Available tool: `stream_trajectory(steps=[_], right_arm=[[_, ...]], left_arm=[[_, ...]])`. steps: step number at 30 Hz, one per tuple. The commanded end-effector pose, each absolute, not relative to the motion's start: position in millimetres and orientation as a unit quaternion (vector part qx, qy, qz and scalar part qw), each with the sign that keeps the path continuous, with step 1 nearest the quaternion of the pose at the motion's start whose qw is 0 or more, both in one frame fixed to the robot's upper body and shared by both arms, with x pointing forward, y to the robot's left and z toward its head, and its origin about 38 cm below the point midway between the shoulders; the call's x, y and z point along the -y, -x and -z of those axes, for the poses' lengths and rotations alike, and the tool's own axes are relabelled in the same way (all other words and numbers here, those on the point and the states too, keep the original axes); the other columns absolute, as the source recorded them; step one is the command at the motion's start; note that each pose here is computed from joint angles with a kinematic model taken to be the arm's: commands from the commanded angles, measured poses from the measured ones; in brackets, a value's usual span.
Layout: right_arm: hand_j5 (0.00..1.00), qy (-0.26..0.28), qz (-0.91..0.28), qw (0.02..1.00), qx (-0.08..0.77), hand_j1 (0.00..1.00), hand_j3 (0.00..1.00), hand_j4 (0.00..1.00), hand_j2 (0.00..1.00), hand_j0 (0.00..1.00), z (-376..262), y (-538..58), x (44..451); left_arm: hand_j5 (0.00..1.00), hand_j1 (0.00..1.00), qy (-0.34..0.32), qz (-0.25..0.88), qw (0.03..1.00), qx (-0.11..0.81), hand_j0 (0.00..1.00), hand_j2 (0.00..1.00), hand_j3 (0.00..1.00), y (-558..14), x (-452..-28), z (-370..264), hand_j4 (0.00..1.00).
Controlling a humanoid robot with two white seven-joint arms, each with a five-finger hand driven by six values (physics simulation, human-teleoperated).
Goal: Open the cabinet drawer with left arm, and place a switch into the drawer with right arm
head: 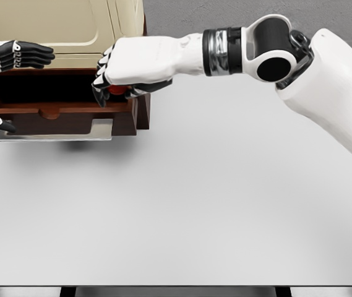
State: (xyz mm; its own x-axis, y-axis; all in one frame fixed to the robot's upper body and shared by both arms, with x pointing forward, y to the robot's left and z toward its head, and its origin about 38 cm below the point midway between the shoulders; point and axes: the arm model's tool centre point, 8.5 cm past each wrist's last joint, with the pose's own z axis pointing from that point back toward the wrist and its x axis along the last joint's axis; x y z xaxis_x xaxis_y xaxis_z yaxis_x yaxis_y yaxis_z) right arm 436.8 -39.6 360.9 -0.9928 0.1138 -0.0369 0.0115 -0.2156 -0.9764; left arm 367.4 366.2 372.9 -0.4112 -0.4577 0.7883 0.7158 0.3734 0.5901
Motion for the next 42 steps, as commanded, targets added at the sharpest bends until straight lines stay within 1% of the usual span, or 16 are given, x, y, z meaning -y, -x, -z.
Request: stream_trajectory(steps=[1, 4, 13, 14, 16, 18, 30, 31, 32, 33, 37, 40, 42], right_arm=[[0.51, 0.044, -0.779, 0.044, 0.624, 0.51, 0.51, 0.51, 0.51, 0.51, -355.7, -441.4, 35.6], [0.51, 0.042, -0.779, 0.048, 0.623, 0.51, 0.51, 0.51, 0.51, 0.51, -353.5, -444.4, 33.9], [0.51, 0.027, -0.792, 0.053, 0.608, 0.51, 0.51, 0.51, 0.51, 0.51, -342.1, -451.4, 8.5], [0.51, 0.024, -0.791, 0.051, 0.609, 0.51, 0.51, 0.51, 0.51, 0.51, -342.4, -450.0, 5.2], [0.51, 0.022, -0.791, 0.054, 0.609, 0.51, 0.51, 0.51, 0.51, 0.51, -340.9, -452.1, 2.6], [0.51, 0.02, -0.79, 0.052, 0.61, 0.51, 0.51, 0.51, 0.51, 0.51, -342.9, -452.3, -4.7], [0.52, 0.027, -0.792, 0.081, 0.604, 0.52, 0.52, 0.52, 0.52, 0.52, -337.7, -472.2, 1.3], [0.57, 0.027, -0.792, 0.083, 0.604, 0.57, 0.57, 0.57, 0.57, 0.57, -337.0, -472.4, 1.4], [0.91, 0.029, -0.791, 0.094, 0.604, 0.91, 0.91, 0.91, 0.91, 0.91, -336.9, -474.2, 1.2], [1.0, 0.033, -0.79, 0.104, 0.603, 1.0, 1.0, 1.0, 1.0, 1.0, -336.9, -475.9, 1.4], [1.0, 0.027, -0.79, 0.084, 0.607, 1.0, 1.0, 1.0, 1.0, 1.0, -339.6, -468.9, -1.4], [1.0, 0.011, -0.791, 0.02, 0.612, 1.0, 1.0, 1.0, 1.0, 1.0, -344.1, -450.4, -3.4], [1.0, 0.02, -0.793, 0.013, 0.609, 1.0, 1.0, 1.0, 1.0, 1.0, -346.5, -446.5, 12.9]], left_arm=[[1.0, 1.0, 0.102, 0.548, 0.534, 0.635, 1.0, 1.0, 1.0, -367.0, -367.3, -374.2, 1.0], [1.0, 1.0, 0.101, 0.548, 0.533, 0.636, 1.0, 1.0, 1.0, -367.0, -367.2, -374.9, 1.0], [1.0, 1.0, 0.102, 0.549, 0.528, 0.64, 1.0, 1.0, 1.0, -367.5, -364.8, -377.5, 1.0], [1.0, 1.0, 0.104, 0.551, 0.521, 0.644, 1.0, 1.0, 1.0, -367.4, -363.5, -378.5, 1.0], [1.0, 1.0, 0.11, 0.562, 0.469, 0.673, 1.0, 1.0, 1.0, -362.8, -357.8, -387.2, 1.0], [1.0, 1.0, 0.11, 0.562, 0.468, 0.673, 1.0, 1.0, 1.0, -362.5, -358.2, -387.1, 1.0], [1.0, 1.0, 0.12, 0.562, 0.464, 0.675, 1.0, 1.0, 1.0, -364.6, -352.3, -383.5, 1.0], [1.0, 1.0, 0.12, 0.562, 0.464, 0.674, 1.0, 1.0, 1.0, -364.6, -352.3, -382.9, 1.0], [1.0, 1.0, 0.119, 0.562, 0.464, 0.674, 1.0, 1.0, 1.0, -364.4, -352.7, -383.6, 1.0], [1.0, 1.0, 0.12, 0.562, 0.465, 0.674, 1.0, 1.0, 1.0, -364.4, -352.8, -383.1, 1.0], [1.0, 1.0, 0.135, 0.561, 0.455, 0.678, 1.0, 1.0, 1.0, -368.4, -341.8, -379.8, 1.0], [1.0, 1.0, 0.138, 0.561, 0.454, 0.678, 1.0, 1.0, 1.0, -369.1, -339.9, -379.2, 1.0], [1.0, 1.0, 0.139, 0.561, 0.452, 0.679, 1.0, 1.0, 1.0, -369.3, -339.0, -379.0, 1.0]])
